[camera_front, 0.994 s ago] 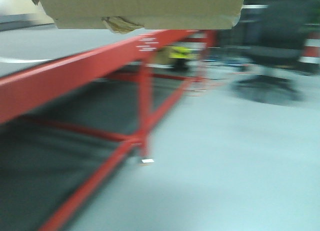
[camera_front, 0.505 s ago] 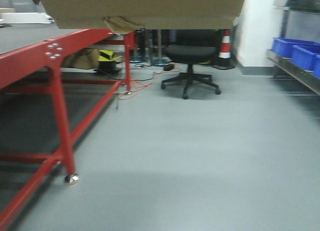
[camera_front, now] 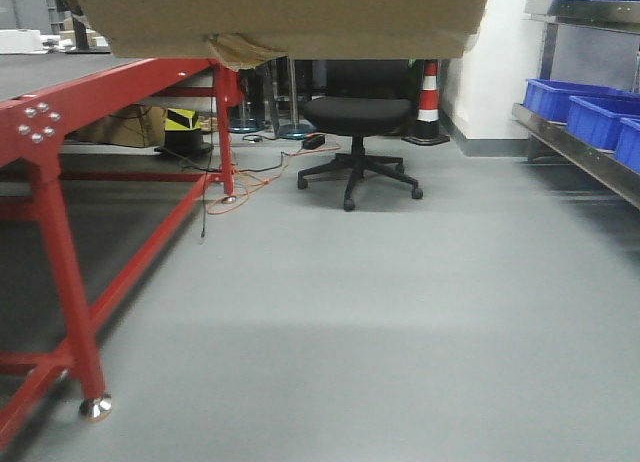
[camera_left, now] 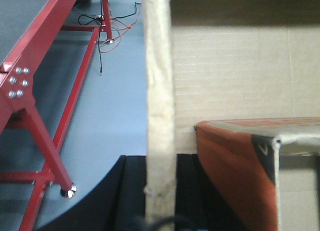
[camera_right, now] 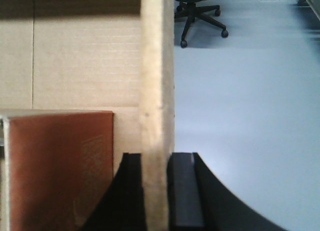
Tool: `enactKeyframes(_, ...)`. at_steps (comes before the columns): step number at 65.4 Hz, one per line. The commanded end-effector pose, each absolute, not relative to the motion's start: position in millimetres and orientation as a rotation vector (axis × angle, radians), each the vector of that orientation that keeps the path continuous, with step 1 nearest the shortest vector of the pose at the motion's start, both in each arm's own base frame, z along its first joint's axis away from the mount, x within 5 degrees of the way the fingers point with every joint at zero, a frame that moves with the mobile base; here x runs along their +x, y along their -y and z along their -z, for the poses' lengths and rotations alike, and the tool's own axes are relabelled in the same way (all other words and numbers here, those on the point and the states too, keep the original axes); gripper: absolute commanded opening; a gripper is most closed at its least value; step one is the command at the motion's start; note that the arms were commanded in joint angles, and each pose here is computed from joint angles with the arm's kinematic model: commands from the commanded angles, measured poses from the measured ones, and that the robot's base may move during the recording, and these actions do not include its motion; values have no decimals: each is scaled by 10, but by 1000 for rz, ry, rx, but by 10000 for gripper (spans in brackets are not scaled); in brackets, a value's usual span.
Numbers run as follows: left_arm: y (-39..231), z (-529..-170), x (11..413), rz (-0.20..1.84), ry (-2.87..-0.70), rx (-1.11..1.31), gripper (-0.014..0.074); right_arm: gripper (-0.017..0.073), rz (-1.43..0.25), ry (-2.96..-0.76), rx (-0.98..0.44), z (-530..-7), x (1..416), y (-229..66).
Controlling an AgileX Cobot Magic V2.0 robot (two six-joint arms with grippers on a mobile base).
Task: Stack two boxes on right shelf middle
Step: 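Hold the boxes raised while the base drives to the steel shelf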
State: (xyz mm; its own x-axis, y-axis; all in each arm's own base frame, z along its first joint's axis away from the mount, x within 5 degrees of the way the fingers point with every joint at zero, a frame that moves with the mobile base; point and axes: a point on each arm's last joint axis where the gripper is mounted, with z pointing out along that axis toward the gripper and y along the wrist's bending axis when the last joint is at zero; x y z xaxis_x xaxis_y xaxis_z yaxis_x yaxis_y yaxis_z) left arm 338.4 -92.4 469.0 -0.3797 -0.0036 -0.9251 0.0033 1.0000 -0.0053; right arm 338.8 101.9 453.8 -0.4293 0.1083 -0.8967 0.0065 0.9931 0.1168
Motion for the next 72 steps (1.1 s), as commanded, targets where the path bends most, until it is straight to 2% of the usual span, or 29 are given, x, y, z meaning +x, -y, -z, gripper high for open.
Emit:
enactKeyframes(1, 904, -4800, 3353, 8, -1899, 13, -111, -151, -136, -1921, 67, -4693, 3354, -999)
enactKeyframes(72, 903, -4800, 3353, 6, -1899, 13, -111, -151, -150, -1894, 57, -4717, 3362, -1012)
